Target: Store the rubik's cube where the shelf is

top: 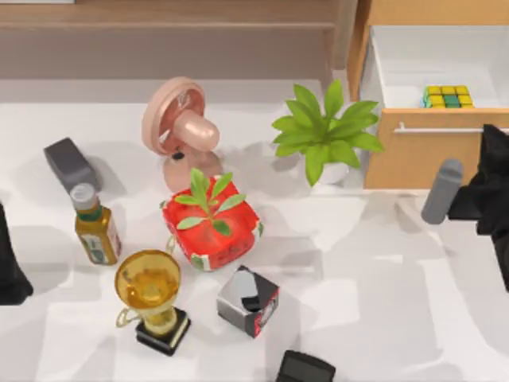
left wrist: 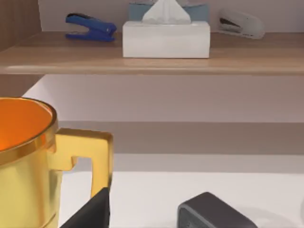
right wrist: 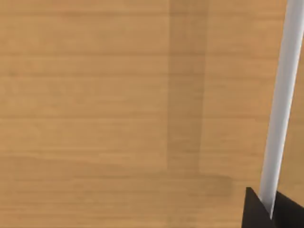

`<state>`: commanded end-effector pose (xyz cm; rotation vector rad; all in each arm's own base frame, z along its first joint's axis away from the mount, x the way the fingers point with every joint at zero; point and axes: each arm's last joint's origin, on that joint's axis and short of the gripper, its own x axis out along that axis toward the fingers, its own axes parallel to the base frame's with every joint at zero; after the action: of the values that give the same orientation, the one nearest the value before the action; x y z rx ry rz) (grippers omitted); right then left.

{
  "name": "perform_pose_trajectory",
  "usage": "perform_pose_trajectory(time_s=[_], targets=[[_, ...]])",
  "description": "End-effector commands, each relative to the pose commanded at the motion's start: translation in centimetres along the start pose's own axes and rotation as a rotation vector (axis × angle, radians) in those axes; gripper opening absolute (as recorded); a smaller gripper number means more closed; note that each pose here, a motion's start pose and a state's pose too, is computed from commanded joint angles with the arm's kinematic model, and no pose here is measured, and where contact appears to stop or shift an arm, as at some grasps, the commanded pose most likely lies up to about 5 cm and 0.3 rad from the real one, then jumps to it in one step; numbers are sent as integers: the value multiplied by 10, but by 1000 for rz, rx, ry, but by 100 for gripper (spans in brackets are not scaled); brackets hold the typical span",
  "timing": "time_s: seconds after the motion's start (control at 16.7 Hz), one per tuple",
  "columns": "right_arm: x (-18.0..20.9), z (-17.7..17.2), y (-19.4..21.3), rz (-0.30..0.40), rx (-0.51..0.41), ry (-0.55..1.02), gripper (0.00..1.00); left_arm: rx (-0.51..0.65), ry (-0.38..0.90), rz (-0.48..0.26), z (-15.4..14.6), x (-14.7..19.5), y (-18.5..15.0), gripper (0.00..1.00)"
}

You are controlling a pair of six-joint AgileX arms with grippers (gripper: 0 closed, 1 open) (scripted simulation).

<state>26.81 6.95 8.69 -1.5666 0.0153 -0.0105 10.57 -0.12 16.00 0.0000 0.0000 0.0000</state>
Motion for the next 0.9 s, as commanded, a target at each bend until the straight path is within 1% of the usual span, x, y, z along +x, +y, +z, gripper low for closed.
perform_pose_trajectory(time_s=[0.18,0.48,0.9], targets=[[-21,-2,1,12,-3,-1,0,0,0,0,0,0,0,100],[-25,-2,0,7,-3,2,0,0,0,0,0,0,0,100],[-25,-2,0,7,-3,2,53,0,0,0,0,0,0,100]])
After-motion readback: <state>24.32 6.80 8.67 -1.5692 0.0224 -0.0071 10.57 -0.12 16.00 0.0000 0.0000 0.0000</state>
